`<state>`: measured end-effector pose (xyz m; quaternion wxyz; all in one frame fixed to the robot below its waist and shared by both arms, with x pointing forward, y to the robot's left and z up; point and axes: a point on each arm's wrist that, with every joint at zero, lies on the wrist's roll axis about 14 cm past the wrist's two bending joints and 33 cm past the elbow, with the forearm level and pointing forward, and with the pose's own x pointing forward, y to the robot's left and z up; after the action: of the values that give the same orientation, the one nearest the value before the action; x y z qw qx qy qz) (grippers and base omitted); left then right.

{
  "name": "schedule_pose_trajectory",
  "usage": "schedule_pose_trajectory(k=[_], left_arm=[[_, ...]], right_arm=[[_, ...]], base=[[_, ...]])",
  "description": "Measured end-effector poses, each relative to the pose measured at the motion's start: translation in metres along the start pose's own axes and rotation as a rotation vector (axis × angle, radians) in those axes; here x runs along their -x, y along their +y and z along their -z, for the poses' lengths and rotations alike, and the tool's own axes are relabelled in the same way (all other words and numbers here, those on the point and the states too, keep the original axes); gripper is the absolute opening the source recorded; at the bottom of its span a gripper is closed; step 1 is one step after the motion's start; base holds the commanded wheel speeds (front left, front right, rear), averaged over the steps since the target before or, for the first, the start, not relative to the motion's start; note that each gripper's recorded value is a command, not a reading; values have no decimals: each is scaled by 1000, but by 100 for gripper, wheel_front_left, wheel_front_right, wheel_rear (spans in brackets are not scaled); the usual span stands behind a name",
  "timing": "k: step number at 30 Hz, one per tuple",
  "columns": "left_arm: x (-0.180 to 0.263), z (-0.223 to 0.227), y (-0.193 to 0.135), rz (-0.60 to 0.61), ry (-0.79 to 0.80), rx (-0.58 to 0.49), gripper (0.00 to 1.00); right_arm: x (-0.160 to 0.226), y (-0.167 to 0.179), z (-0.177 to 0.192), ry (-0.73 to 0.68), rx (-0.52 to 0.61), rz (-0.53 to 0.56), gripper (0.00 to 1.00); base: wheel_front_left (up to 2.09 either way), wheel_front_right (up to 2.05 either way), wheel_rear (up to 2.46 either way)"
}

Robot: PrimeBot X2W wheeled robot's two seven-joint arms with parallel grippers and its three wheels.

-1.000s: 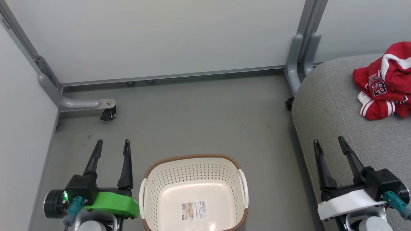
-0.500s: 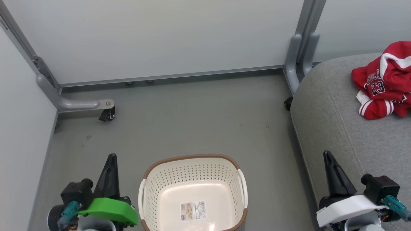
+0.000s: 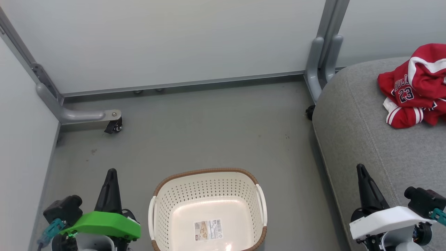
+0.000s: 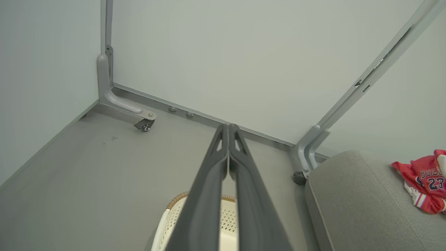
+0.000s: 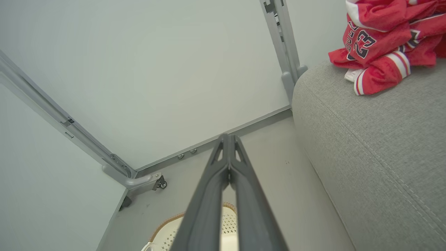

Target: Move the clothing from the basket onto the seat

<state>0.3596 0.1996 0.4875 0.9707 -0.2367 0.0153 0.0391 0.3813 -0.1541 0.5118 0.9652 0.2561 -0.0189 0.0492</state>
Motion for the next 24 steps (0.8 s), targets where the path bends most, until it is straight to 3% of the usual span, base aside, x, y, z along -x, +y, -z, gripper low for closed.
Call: schedule_pose_trajectory(k=[24], left_arm=[[-6, -5, 6, -36, 18, 345, 0]], right_arm=[[-3, -16, -3, 6, -335, 66, 0]], base=[[0, 0, 0]])
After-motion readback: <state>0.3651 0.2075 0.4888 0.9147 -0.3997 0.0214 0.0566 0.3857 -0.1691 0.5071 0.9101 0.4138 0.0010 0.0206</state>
